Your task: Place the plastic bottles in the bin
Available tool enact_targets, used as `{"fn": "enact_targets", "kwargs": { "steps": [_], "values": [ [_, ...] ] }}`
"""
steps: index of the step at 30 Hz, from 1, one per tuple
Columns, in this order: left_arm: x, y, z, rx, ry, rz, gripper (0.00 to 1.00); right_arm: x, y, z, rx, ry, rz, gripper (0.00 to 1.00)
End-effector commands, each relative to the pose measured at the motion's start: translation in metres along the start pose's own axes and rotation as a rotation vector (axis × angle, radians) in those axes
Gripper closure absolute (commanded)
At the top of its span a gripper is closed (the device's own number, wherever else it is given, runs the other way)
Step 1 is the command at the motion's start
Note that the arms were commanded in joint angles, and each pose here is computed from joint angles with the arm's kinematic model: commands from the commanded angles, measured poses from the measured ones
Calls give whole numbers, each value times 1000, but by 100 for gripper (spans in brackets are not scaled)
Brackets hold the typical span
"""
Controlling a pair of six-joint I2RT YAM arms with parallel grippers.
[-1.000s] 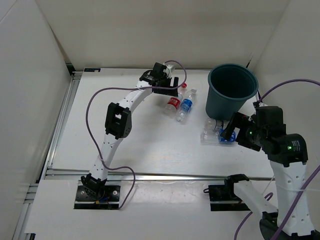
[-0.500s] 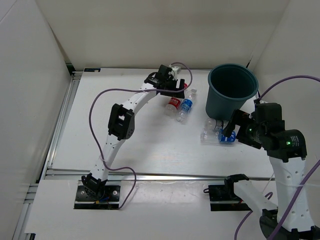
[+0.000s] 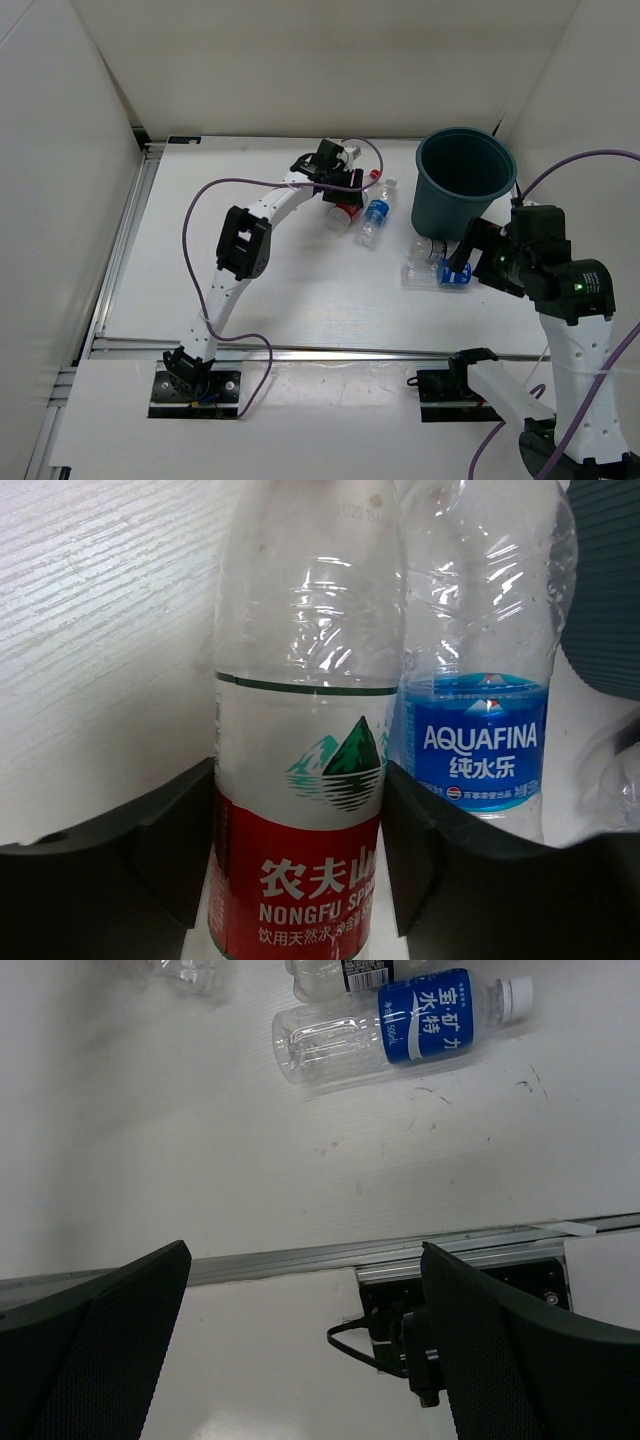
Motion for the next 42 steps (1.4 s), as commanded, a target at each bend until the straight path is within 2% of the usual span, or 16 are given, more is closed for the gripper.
{"fn": "enact_targets", "kwargs": {
  "steps": [1, 4, 7, 8, 12, 13, 16, 18, 23, 25, 29, 30, 32, 37, 42],
  "values": [
    [1, 3, -3, 26, 7, -4, 36, 10, -7, -11, 48, 54, 7, 1],
    [1, 3, -3, 14, 5, -14, 47, 10, -7, -11, 48, 54, 7, 1],
    [-25, 16, -28, -57, -73, -20, 54, 9, -5, -11, 34, 48, 7, 1],
    [-43, 24, -47, -102, -133, -24, 57, 9, -5, -8, 34, 49, 7, 1],
    [-98, 28, -111, -133, -316, -56, 57, 7, -3, -5, 20, 42, 8, 1],
    [-119, 16, -130, -100, -401, -43, 57, 6, -2, -2, 19, 41, 8, 1],
    [-151, -9, -183, -7, -561, -66, 55, 7, -2, -2, 15, 33, 26, 1],
    [-175, -36, -221, 114, -696, -91, 55, 9, -2, -3, 5, 16, 48, 1],
    [-211, -91, -267, 382, -925, -170, 52, 4, -6, -10, 38, -65, 76, 1],
    [-224, -121, -294, 559, -1059, -222, 50, 1, -7, -13, 54, -90, 99, 1],
    [-230, -149, -293, 761, -1124, -422, 50, -2, -13, -28, 118, -142, 147, 1],
    [-230, -149, -275, 769, -1109, -475, 50, -4, -13, -30, 123, -159, 158, 1],
    [-225, -166, -262, 839, -1088, -508, 50, 0, -18, -39, 138, -191, 195, 1],
    [-205, -197, -200, 895, -992, -637, 47, 8, -23, -57, 102, -261, 238, 1],
    [-199, -211, -188, 930, -979, -686, 46, 14, -28, -69, 74, -316, 247, 1]
  ]
}}
Point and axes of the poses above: each gripper's point midway between its finger pads, its own z axis out along the fingers, its own y axis along the line the jaws close on, x = y × z, the point moved 8 cm from there along -z, back along the fingers, and after that the axes turned 3 degrees about z, right-handed, at the moved point
